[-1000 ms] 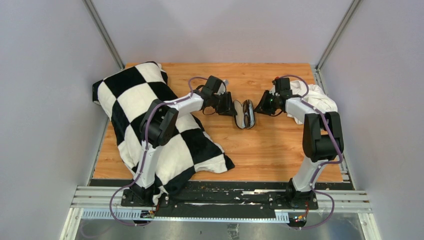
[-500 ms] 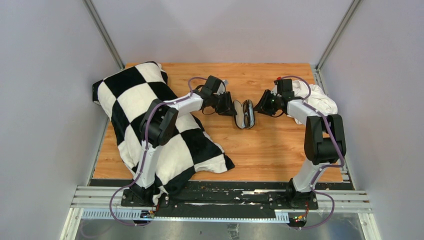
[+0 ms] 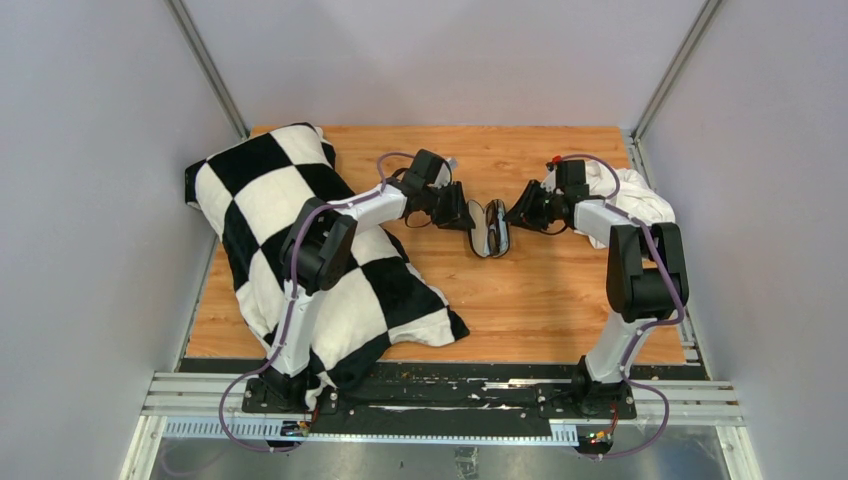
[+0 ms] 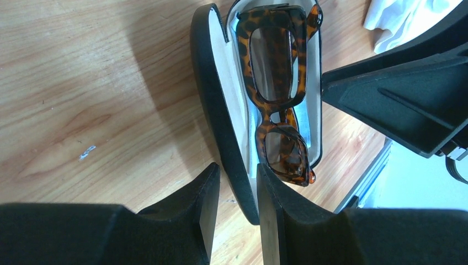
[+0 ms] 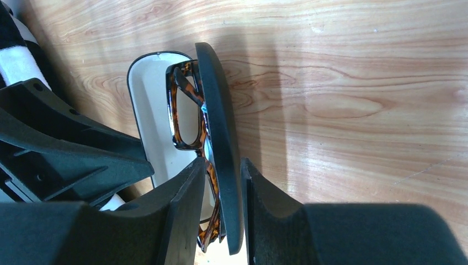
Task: Organize the sunglasses
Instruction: Close the sunglasses case at the center of the board.
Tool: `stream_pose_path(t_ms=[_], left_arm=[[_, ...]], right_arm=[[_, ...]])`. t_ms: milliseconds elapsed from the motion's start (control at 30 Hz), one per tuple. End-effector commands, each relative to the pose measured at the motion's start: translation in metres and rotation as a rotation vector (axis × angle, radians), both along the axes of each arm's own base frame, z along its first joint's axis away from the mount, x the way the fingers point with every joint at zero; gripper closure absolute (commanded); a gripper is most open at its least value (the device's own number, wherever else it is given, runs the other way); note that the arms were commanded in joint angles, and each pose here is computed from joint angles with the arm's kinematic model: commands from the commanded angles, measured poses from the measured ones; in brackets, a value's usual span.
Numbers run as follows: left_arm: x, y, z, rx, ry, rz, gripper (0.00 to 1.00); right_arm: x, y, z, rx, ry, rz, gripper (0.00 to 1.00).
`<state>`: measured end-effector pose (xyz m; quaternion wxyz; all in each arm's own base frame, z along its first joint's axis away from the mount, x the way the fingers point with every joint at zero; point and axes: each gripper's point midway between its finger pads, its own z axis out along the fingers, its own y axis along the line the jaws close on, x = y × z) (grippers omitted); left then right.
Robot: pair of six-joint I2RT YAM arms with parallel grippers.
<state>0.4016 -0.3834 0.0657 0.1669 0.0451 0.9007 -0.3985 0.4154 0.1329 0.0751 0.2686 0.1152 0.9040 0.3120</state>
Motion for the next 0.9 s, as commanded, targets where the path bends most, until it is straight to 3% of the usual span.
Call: stream_pose_path(t_ms=[0,533,867], left_arm=[[0.0031,0.0,-0.0014,-0.003,0.001,-0.019,0.64],[0.0031,0.0003,0.0011,-0.004,-0.002,-0.012,0.65],[0.0029,-0.0014,0.0011,-0.015,0.002,-0.015,0.73]], right_arm=[[-0.0061,-0.0024,-0.0148,0.038,0.049,-0.002,0.66],[-0.0092,-0.003,-0.0238,0.042,0.067,0.001,0.75],[-0.0098,-0.0009,-0.0223,0.058,0.064,0.003,0.78]])
